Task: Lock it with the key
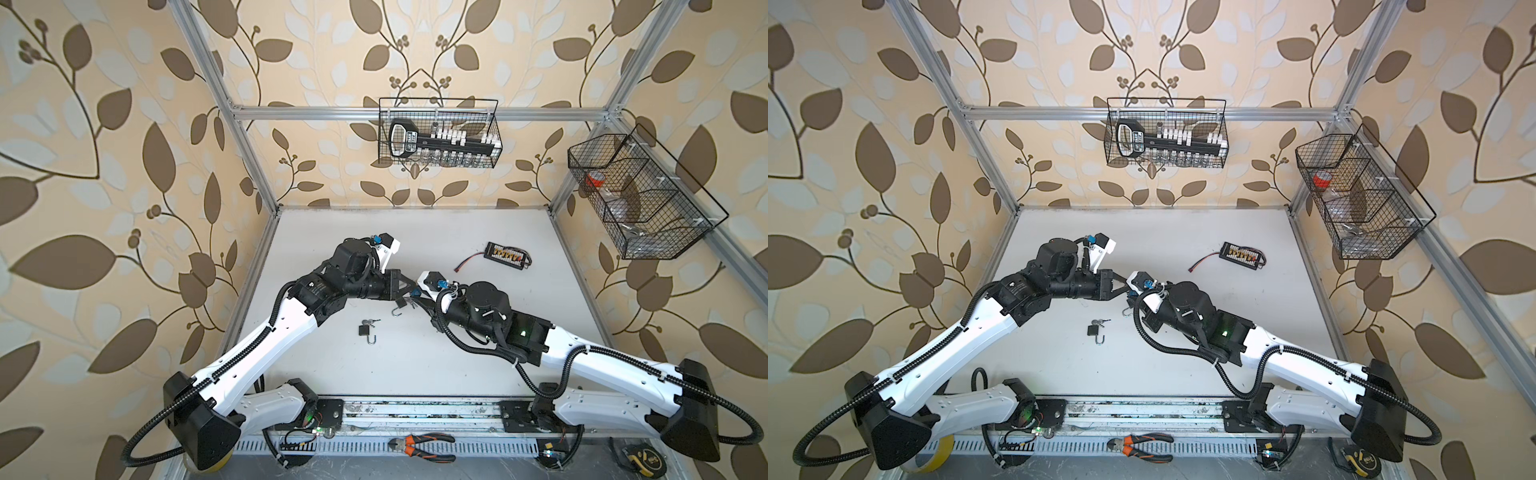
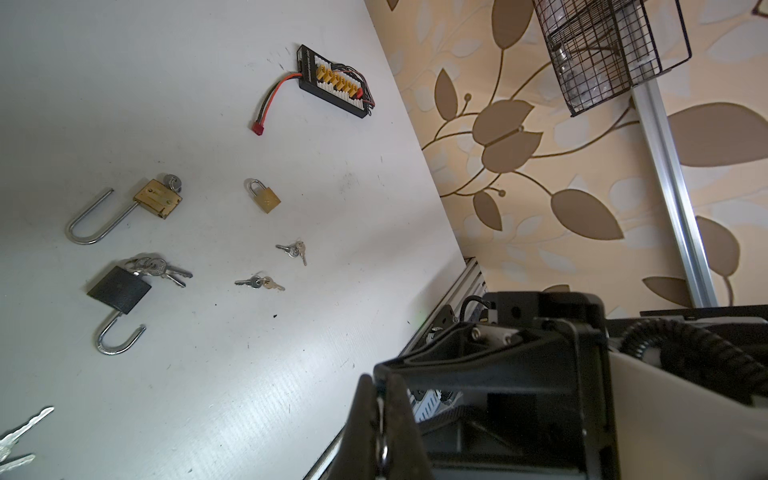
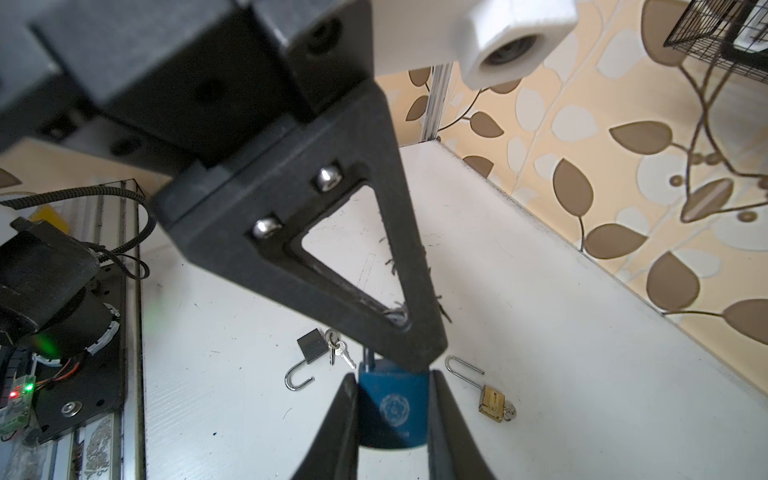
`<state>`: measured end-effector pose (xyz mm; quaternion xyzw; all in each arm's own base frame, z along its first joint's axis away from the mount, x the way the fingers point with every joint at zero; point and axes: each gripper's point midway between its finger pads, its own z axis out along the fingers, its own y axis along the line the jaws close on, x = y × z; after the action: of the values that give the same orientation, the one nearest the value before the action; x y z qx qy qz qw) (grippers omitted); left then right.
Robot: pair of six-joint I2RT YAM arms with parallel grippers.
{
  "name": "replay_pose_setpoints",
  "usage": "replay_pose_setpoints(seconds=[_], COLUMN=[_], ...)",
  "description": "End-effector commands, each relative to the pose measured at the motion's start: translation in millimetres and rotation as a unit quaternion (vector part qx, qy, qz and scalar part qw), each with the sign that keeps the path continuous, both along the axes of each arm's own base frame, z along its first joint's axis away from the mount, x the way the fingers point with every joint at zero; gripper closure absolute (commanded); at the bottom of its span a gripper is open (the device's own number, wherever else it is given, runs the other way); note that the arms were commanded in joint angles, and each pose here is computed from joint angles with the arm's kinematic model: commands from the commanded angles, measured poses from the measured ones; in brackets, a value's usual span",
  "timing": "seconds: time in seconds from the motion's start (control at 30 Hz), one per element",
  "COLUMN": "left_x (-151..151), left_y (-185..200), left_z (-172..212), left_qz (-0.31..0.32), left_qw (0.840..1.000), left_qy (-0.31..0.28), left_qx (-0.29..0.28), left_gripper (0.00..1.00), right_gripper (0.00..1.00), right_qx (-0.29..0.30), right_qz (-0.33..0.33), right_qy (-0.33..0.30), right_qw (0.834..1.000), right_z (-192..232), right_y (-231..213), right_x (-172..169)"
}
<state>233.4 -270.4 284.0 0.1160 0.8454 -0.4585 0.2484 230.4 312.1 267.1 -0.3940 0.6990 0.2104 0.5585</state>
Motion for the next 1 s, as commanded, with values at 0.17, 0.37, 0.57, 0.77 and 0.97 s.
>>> replay_pose_setpoints(seconds=[0.17, 0.37, 0.57, 0.77, 0.97], left_x=[2, 28, 31, 27, 25], left_y=[8, 67, 94, 106, 118], left_z=[24, -5, -38, -58, -68], left_qz=[0.03, 0.183, 0.233, 0.25, 0.262], left_qw=[0.998, 0.978, 0.963, 0.959, 0.959], left_qy=[-0.05, -0.052, -0.029, -0.004, 0.018], left_qx=[-0.015, 0.086, 0.129, 0.13, 0.111], left_gripper=[0.45, 0.06, 0.01, 0.01, 0.01], right_gripper=[1.0, 1.0, 1.0, 1.0, 1.0], right_qx=[0.017, 0.014, -0.066, -0.126, -0.167], right_qz=[-0.042, -0.126, -0.182, -0.203, -0.203], right_qy=[0.021, 0.101, 0.196, 0.249, 0.272], right_qw=[0.999, 0.987, 0.961, 0.939, 0.926], right_z=[-6, -53, -117, -165, -198], right_y=[-11, -51, -75, -83, -76], right_x=[12, 48, 84, 111, 129])
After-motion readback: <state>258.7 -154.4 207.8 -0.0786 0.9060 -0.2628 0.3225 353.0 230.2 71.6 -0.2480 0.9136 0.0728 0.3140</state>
